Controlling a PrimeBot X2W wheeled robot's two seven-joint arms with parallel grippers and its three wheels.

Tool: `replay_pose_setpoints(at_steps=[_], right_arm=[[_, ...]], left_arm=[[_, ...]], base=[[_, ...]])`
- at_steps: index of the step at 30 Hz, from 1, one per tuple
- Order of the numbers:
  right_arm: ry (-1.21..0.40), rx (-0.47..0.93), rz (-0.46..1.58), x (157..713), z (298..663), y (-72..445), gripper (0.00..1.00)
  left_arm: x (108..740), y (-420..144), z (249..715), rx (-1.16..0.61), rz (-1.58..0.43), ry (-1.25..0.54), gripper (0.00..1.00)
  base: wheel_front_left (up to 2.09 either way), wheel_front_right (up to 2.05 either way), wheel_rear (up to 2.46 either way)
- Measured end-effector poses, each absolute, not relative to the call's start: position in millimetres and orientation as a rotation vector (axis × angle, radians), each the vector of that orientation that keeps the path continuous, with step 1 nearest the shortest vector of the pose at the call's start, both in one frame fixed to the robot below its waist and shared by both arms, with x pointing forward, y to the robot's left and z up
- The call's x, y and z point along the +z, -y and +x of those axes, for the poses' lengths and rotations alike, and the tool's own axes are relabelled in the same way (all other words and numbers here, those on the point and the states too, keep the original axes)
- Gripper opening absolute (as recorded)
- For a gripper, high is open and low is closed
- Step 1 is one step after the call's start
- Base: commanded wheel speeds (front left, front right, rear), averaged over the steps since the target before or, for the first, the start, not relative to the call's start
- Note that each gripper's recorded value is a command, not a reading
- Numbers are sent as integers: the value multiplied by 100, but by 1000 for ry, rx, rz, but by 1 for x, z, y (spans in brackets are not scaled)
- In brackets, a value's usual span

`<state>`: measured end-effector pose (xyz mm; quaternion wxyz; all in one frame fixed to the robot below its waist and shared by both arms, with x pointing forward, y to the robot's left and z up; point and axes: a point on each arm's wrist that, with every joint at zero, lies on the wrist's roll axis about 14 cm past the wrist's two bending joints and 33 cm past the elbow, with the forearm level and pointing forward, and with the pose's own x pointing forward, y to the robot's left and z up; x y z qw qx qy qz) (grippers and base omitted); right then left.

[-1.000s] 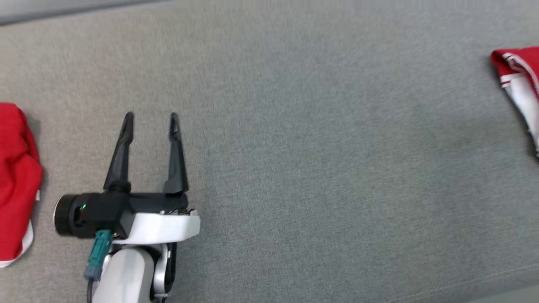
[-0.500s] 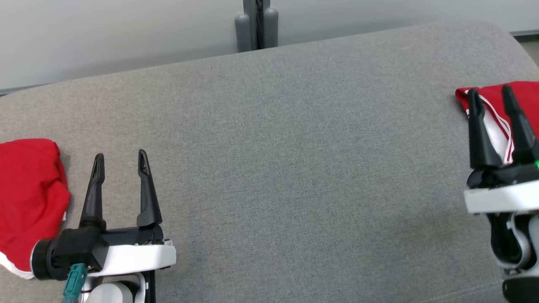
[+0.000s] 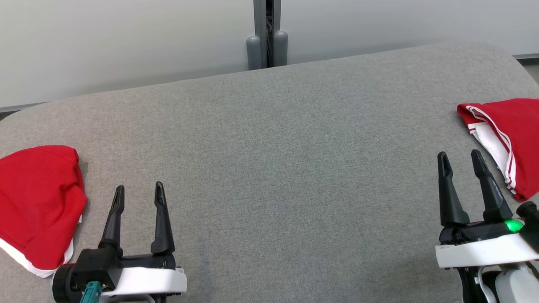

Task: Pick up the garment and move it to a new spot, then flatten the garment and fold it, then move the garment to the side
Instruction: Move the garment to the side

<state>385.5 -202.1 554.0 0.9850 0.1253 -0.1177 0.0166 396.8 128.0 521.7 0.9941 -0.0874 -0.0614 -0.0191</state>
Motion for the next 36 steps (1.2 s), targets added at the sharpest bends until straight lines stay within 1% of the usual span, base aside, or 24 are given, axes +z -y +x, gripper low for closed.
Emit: replay_pose_setpoints(at_steps=[6,36], right_arm=[[227,32,247,551,380,199,100],[208,42,224,545,383,196,100]], left_arm=[[509,-122,387,-55,-192,77,100],[509,-124,386,-45,-190,76,100]], base=[[0,0,0],[0,0,0]])
